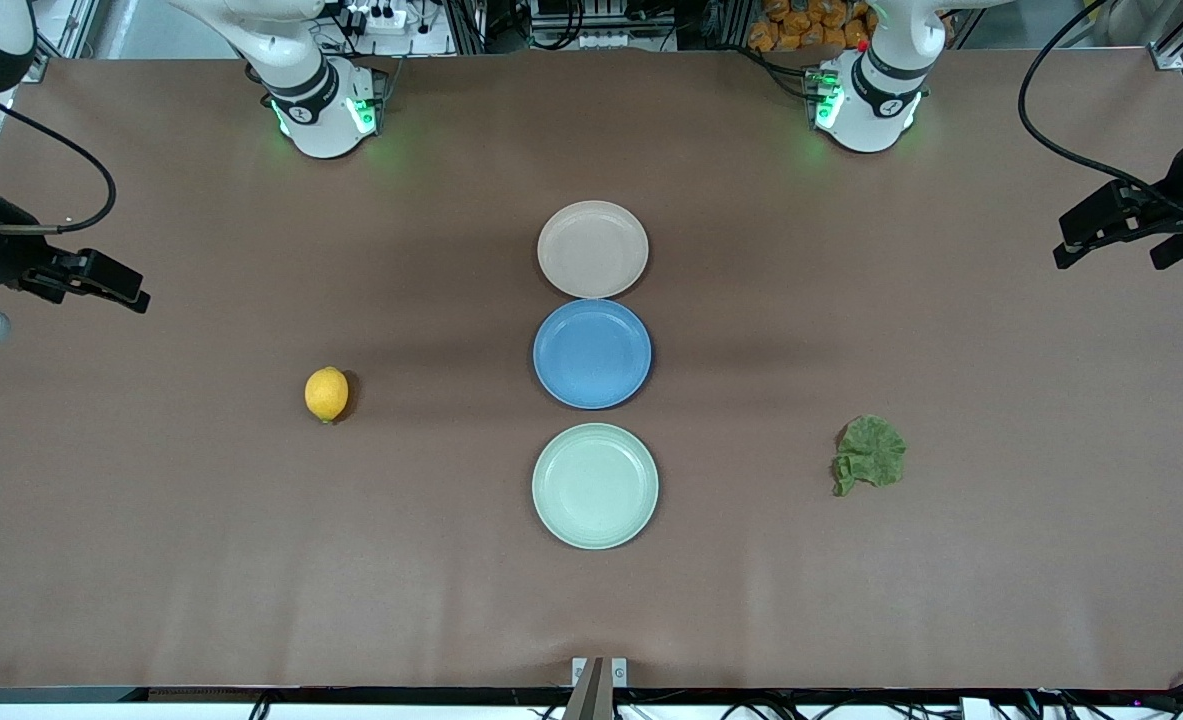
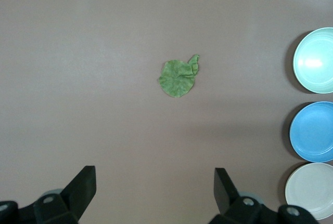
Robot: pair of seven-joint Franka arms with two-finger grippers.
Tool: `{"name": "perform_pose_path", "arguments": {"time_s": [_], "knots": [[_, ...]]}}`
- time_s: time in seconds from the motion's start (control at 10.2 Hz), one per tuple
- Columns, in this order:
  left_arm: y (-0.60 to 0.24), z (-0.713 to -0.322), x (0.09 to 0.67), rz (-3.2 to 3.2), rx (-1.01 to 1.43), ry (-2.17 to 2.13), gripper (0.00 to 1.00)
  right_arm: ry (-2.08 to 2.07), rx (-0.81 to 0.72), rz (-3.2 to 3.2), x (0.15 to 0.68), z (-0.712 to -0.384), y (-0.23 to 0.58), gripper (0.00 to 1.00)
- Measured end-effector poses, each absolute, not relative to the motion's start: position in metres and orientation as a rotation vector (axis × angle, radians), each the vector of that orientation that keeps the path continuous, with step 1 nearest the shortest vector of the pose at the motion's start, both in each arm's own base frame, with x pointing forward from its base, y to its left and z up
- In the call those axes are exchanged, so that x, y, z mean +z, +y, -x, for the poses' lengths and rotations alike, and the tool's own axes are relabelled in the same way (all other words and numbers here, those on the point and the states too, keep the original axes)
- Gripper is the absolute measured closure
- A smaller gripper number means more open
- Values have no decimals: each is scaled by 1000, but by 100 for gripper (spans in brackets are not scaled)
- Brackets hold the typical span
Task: Place lemon and lettuce in plates
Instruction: 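Reach the right gripper to the lemon while the left gripper reaches the lettuce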
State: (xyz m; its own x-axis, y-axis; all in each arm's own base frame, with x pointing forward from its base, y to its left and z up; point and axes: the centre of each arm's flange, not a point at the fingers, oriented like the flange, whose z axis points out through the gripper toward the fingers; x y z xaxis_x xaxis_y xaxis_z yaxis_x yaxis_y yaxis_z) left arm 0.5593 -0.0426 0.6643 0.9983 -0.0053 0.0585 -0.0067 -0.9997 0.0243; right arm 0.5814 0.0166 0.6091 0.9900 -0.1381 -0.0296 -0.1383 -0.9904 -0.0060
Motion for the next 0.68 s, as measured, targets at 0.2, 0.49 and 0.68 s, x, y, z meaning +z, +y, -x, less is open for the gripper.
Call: {"name": "perform_pose_path", "arguments": {"time_s": [0.2, 0.49, 0.68], "knots": [[-43, -560, 663, -3116, 88, -9, 0, 217, 50, 3126, 609, -581, 17, 0], [-43, -575, 633, -3100, 13, -5, 0, 218, 64, 3126, 604, -582, 16, 0], [-43, -602, 575, -3094, -29, 3, 0, 219, 93, 3126, 573, -587, 16, 0]]}}
